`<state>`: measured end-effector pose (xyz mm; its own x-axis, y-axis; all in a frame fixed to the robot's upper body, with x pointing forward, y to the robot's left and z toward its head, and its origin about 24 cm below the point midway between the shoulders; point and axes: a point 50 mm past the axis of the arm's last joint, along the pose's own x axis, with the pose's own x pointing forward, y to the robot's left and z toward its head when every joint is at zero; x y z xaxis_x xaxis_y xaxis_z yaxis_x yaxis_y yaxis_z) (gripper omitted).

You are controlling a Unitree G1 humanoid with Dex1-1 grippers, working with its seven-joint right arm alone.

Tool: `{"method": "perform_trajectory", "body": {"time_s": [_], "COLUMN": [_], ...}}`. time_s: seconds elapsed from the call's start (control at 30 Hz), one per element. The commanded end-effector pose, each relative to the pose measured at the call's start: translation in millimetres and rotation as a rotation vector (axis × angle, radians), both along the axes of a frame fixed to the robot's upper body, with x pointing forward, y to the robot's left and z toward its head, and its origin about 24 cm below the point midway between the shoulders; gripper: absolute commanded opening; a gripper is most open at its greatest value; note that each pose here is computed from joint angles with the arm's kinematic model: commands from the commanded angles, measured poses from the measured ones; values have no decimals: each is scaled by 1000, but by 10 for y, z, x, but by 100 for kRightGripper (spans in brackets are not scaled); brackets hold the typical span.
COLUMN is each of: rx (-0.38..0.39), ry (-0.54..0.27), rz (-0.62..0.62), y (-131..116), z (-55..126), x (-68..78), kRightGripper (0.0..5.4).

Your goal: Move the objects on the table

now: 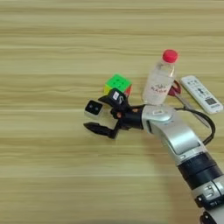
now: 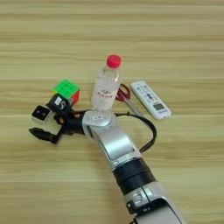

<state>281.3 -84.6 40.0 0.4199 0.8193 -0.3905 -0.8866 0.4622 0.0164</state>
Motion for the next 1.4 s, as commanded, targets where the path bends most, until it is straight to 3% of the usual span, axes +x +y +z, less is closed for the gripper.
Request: {"method": "perform_trajectory", "body": {"time_s": [0.03,0.3,1.17,1.4], "rx": [21,11,14,14], "ry": [-123,-116,-121,-123], "rz": [-24,-27,-17,-17], "y": [48,59,90,94], "z": [292,256,224,218], "x": [184,191,170,171], "kRightGripper": [538,532,256,249]}}
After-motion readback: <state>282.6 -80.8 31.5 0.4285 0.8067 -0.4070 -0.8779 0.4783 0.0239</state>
